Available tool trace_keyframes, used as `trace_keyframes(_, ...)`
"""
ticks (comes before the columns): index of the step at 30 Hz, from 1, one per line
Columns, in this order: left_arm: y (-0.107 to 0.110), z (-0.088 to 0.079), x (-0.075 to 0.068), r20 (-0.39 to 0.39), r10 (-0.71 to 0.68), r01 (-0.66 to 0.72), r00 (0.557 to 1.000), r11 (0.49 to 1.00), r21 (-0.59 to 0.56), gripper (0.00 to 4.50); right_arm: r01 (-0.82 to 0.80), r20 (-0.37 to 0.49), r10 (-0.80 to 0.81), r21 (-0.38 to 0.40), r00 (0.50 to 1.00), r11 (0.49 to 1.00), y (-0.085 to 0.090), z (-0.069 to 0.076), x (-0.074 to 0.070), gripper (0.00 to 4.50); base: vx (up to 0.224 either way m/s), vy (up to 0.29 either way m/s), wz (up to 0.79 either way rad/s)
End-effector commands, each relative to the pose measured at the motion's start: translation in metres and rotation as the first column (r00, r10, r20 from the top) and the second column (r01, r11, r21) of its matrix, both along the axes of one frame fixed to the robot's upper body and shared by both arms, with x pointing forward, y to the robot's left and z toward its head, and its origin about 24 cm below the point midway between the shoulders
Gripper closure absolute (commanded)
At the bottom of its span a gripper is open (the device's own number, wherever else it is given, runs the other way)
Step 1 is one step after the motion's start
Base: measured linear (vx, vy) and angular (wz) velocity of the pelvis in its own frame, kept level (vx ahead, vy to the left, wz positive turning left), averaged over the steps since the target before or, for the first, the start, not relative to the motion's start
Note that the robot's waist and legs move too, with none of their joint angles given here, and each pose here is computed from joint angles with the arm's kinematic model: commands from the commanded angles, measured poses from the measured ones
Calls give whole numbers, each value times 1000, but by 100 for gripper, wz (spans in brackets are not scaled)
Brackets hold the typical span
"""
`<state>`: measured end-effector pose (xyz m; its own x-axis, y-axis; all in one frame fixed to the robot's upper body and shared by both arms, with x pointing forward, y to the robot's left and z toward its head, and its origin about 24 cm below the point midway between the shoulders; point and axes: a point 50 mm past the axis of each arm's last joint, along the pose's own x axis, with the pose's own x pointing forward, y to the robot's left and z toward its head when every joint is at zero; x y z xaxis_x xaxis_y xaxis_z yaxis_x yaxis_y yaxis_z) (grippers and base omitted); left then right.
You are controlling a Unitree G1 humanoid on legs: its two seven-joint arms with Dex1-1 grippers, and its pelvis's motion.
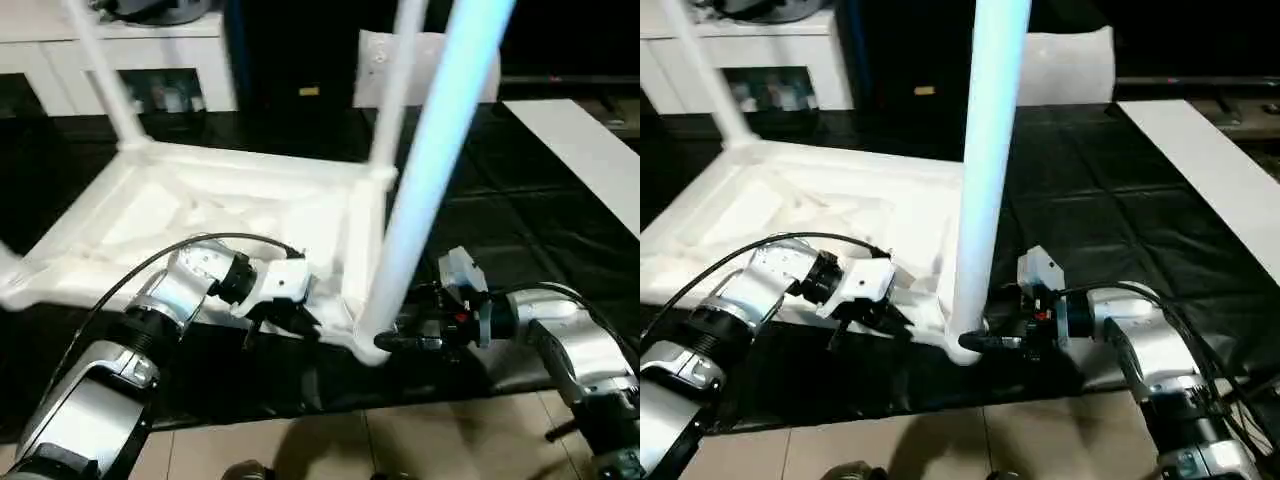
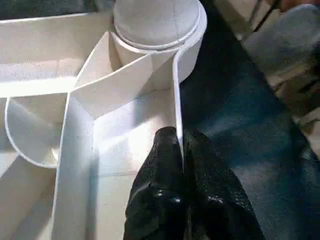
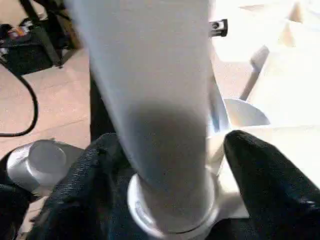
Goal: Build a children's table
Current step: Rotate leg to tighten
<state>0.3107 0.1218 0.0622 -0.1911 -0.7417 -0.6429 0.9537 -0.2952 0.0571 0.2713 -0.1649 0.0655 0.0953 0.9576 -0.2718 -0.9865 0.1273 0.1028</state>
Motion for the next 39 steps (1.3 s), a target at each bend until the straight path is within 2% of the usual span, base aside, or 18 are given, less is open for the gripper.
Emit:
trace_keyframes(1,-8,1,-5,2,-106,106,994,994,38,450,-23,8,23,-3,1000,1000,0,2,1,140,0,0,0)
trace_keyframes(12,-10,0,-7,3,-151,150,989,987,53,450,-84,-15,85,30,996,996,8,2,-2,204,0,0,0)
trace_keyframes(15,-10,-1,-6,4,-129,128,992,991,42,450,-94,-31,96,49,995,994,10,3,-5,235,0,0,0)
trace_keyframes(20,-11,-1,-4,-10,-74,74,997,997,10,450,-73,-53,78,85,996,994,13,3,-9,251,0,0,0)
trace_keyframes(23,-16,-3,6,15,95,-94,995,995,-31,450,90,-72,-82,130,994,987,23,-2,-6,252,0,0,0)
trace_keyframes(26,-24,-5,12,-1,220,-219,976,973,-74,450,213,-79,-204,113,976,971,33,-8,-1,253,0,0,0)
trace_keyframes(29,-33,-5,15,-15,303,-303,953,948,-103,450,324,-75,-318,74,945,943,42,-14,6,253,0,0,0)
trace_keyframes(30,-41,-5,20,-4,372,-370,928,922,-113,450,425,-70,-422,55,904,903,50,-18,15,253,0,0,0)
trace_keyframes(33,-51,-7,28,-1,493,-489,870,863,-124,450,546,-86,-543,25,836,837,62,-23,25,255,-17,11,-3)
trace_keyframes(34,-56,-7,32,-11,550,-546,835,827,-134,450,606,-104,-602,15,792,795,67,-25,30,256,-52,34,-8)
trace_keyframes(39,-69,0,38,-20,639,-633,769,756,-167,450,700,-130,-696,-23,706,714,81,-25,39,257,-33,8,1)
